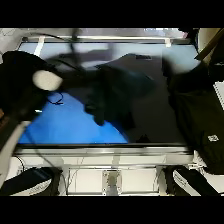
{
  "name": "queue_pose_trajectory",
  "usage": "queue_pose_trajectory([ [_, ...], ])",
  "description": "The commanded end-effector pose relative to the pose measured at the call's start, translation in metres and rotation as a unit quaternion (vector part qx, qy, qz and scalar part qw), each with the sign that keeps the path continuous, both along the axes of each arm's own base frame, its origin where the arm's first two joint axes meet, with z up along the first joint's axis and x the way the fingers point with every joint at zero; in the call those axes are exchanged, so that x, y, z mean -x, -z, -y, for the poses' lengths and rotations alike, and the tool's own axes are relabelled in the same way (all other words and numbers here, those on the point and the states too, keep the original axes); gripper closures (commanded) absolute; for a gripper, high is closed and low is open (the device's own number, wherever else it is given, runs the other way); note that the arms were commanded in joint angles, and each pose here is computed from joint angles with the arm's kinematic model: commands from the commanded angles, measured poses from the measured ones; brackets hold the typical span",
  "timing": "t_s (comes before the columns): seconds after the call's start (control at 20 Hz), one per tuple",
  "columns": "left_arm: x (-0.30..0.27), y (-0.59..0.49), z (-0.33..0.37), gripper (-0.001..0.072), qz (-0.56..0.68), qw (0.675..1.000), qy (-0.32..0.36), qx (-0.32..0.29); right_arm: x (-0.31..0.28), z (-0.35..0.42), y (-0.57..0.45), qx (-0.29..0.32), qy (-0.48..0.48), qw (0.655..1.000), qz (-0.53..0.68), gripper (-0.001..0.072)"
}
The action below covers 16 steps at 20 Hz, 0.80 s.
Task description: Fold the clothes and pants, and hang the long-sleeved shirts on hangers.
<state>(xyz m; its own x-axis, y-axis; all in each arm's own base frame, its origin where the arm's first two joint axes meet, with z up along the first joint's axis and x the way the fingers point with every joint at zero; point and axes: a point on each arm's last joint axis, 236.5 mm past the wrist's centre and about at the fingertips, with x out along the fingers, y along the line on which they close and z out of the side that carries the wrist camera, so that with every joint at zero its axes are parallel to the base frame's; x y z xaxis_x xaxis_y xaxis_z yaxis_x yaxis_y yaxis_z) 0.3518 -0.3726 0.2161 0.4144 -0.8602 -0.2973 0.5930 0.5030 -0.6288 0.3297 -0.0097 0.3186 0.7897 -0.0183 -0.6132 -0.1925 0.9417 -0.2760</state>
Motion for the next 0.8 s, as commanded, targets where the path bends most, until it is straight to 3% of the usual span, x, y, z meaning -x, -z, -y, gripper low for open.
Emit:
queue_pose_trajectory([
  [0.0,0.007,0.069,0.051,0.0056,-0.044,0.998,0.022,-0.033,0.0,0.008,0.017,0.017,0.007,0.999,-0.038,0.0402],
  [0.15,-0.039,0.064,-0.021,0.0067,-0.081,0.996,-0.03,-0.032,0.008,0.021,0.049,0.015,0.026,0.993,-0.115,0.0401],
  [0.25,-0.048,0.07,-0.096,0.0159,-0.129,0.988,-0.051,-0.064,0.012,0.04,0.068,0.003,0.056,0.988,-0.145,0.0401],
  [0.4,0.003,0.128,-0.175,0.0171,-0.23,0.961,-0.062,-0.142,0.016,0.046,0.098,-0.048,0.069,0.98,-0.181,0.0402],
  [0.5,0.049,0.17,-0.172,0.0172,-0.273,0.951,-0.075,-0.123,0.015,0.03,0.113,-0.089,0.048,0.975,-0.197,0.0402],
  [0.55,0.067,0.185,-0.162,0.02,-0.289,0.949,-0.081,-0.098,0.014,0.022,0.118,-0.104,0.037,0.973,-0.202,0.0402],
  [0.6,0.091,0.202,-0.15,0.0281,-0.307,0.945,-0.074,-0.089,0.012,0.014,0.119,-0.116,0.027,0.973,-0.2,0.0402],
  [0.65,0.117,0.219,-0.14,0.0357,-0.322,0.94,-0.051,-0.103,0.007,0.01,0.117,-0.128,0.026,0.973,-0.191,0.0402],
  [0.75,0.158,0.241,-0.116,0.0352,-0.336,0.932,0.001,-0.134,-0.001,0.006,0.111,-0.14,0.023,0.975,-0.171,0.0401],
])
